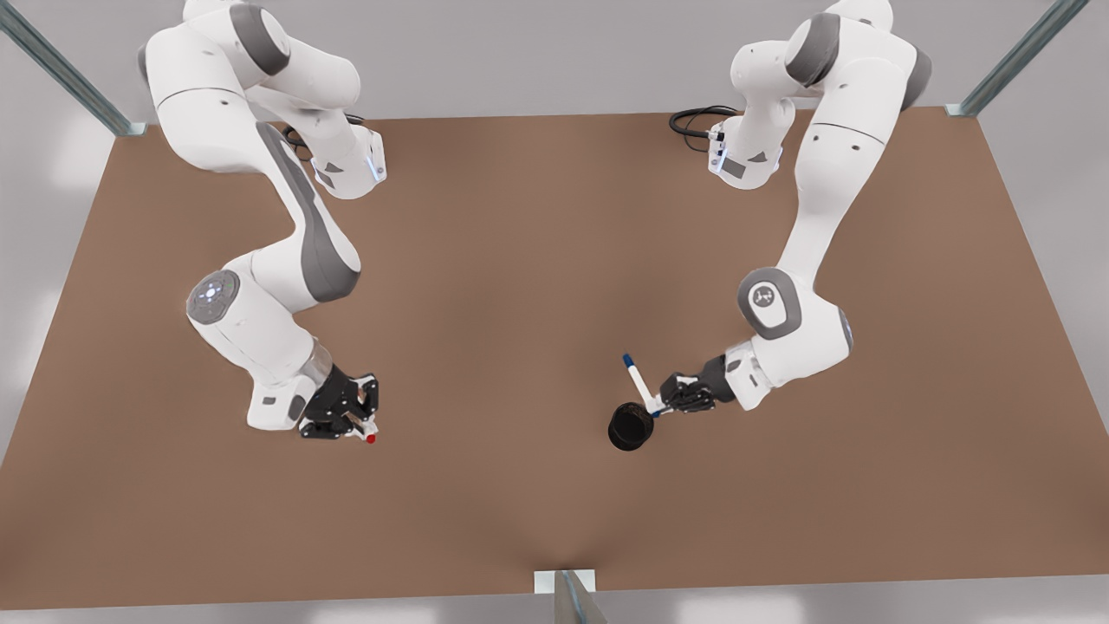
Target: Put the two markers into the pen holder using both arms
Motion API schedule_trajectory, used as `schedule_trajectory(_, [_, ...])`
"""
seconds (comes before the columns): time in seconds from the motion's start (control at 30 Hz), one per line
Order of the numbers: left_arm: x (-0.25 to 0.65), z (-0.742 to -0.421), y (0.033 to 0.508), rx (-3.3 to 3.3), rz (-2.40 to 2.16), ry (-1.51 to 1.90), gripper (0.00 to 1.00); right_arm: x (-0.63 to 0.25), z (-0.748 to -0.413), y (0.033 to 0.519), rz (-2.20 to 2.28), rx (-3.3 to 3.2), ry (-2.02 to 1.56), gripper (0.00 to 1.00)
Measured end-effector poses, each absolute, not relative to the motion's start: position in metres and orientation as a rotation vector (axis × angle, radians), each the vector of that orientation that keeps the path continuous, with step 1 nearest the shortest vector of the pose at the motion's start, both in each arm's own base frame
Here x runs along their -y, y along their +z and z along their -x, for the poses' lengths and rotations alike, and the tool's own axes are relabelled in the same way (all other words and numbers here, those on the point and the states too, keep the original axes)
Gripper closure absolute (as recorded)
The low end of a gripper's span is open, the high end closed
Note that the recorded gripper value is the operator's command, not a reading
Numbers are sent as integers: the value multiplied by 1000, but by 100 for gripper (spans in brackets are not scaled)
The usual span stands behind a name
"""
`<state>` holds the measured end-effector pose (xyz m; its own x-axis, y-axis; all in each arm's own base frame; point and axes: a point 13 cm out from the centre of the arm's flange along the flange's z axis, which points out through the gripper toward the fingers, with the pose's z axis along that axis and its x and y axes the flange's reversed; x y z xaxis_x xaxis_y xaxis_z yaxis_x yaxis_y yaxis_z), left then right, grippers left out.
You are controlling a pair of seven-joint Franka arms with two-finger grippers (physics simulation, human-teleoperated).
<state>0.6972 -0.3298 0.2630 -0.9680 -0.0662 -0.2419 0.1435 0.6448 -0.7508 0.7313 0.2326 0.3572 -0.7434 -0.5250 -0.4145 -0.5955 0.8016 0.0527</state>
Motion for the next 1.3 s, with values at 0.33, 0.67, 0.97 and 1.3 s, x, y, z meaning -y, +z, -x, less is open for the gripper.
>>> schedule_trajectory(0.33, [331,-724,265,-2379,-392,-868,79,-366,-745,417,831,-2317,352,77])
schedule_trajectory(0.67, [353,-724,223,-2272,-577,-612,0,-503,-748,458,741,-2004,523,77])
schedule_trajectory(0.97, [180,-798,280,-2170,-690,-410,0,-600,-706,477,779,-1822,447,77])
schedule_trajectory(1.3, [59,-678,518,-2536,-1290,133,0,-669,-676,408,800,-1707,377,76])
